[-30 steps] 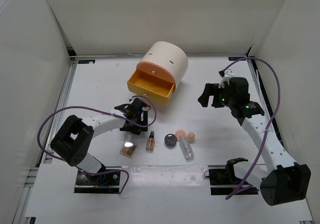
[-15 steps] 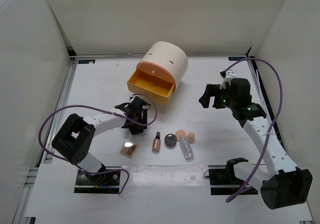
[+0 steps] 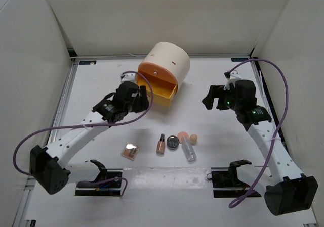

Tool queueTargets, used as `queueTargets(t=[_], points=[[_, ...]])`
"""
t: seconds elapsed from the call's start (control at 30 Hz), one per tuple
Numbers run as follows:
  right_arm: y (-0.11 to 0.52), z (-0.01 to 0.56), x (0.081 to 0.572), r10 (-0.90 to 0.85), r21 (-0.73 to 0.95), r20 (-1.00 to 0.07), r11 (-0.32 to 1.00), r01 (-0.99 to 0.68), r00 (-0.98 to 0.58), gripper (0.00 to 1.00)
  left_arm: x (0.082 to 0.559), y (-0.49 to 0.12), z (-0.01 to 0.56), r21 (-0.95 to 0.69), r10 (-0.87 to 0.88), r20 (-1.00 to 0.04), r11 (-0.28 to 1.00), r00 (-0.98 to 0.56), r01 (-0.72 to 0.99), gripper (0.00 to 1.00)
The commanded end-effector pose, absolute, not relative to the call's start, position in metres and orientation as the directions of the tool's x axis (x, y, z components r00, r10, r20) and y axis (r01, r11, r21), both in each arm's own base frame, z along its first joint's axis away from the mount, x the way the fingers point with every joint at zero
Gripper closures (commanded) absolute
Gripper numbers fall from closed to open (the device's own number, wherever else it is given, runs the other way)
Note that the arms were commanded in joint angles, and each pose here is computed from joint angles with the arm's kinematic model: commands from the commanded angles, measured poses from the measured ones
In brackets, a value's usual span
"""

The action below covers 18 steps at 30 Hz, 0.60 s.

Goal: Organize the makeup

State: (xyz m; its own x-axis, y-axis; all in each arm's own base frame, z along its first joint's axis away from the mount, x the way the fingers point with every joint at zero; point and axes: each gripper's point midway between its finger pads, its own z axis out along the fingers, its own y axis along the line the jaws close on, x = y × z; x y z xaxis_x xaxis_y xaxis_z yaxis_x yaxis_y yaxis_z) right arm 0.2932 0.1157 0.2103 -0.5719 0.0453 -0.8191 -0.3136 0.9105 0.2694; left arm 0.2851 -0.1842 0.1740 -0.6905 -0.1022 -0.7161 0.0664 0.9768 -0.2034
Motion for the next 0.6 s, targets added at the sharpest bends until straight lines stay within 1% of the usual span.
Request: queueTargets(t=[0.0, 0.03, 0.13, 0.17, 0.2, 0.27, 0.33, 0.43, 0.47, 0.5, 0.53, 0.57], points=[[0.116, 0.223, 0.295, 0.051, 0.255, -0.853, 0.909, -0.330, -0.520, 0.03, 0.316, -0.191, 0.246, -0.269, -0.191, -0.848, 0.959, -0.494, 0.090, 0.43], [0.115, 0.224, 0.295, 0.052, 0.253, -0.855, 0.910, -0.328, -0.516, 0.03, 0.331, -0.198, 0.266, -0.303, -0.235, -0.873, 0.948, -0.426, 0.097, 0.42], [0.114, 0.226, 0.297, 0.049, 0.246, -0.859, 0.913, -0.326, -0.510, 0.03, 0.353, -0.210, 0.287, -0.323, -0.267, -0.904, 0.938, -0.334, 0.125, 0.42], [0.114, 0.228, 0.298, 0.050, 0.244, -0.861, 0.913, -0.326, -0.506, 0.03, 0.364, -0.215, 0.304, -0.348, -0.301, -0.913, 0.927, -0.274, 0.140, 0.42], [0.112, 0.227, 0.298, 0.051, 0.245, -0.857, 0.916, -0.319, -0.512, 0.03, 0.373, -0.220, 0.299, -0.342, -0.296, -0.914, 0.930, -0.277, 0.137, 0.41], [0.111, 0.230, 0.298, 0.049, 0.237, -0.862, 0.919, -0.316, -0.505, 0.03, 0.387, -0.221, 0.308, -0.347, -0.311, -0.918, 0.930, -0.247, 0.119, 0.41], [0.109, 0.234, 0.297, 0.046, 0.227, -0.870, 0.922, -0.314, -0.492, 0.03, 0.400, -0.224, 0.298, -0.336, -0.305, -0.921, 0.937, -0.240, 0.099, 0.41], [0.107, 0.238, 0.297, 0.039, 0.212, -0.878, 0.926, -0.313, -0.478, 0.03, 0.415, -0.226, 0.290, -0.329, -0.295, -0.925, 0.937, -0.239, 0.118, 0.40], [0.105, 0.238, 0.297, 0.037, 0.208, -0.877, 0.928, -0.308, -0.479, 0.02, 0.417, -0.225, 0.282, -0.316, -0.279, -0.928, 0.941, -0.248, 0.122, 0.39], [0.104, 0.239, 0.297, 0.036, 0.202, -0.880, 0.931, -0.305, -0.474, 0.03, 0.420, -0.223, 0.280, -0.309, -0.274, -0.929, 0.944, -0.247, 0.114, 0.34], [0.104, 0.239, 0.297, 0.035, 0.203, -0.879, 0.930, -0.306, -0.475, 0.02, 0.422, -0.223, 0.279, -0.302, -0.267, -0.931, 0.946, -0.249, 0.113, 0.31], [0.104, 0.239, 0.298, 0.035, 0.202, -0.879, 0.931, -0.304, -0.476, 0.02, 0.426, -0.223, 0.274, -0.293, -0.258, -0.930, 0.950, -0.261, 0.105, 0.31]])
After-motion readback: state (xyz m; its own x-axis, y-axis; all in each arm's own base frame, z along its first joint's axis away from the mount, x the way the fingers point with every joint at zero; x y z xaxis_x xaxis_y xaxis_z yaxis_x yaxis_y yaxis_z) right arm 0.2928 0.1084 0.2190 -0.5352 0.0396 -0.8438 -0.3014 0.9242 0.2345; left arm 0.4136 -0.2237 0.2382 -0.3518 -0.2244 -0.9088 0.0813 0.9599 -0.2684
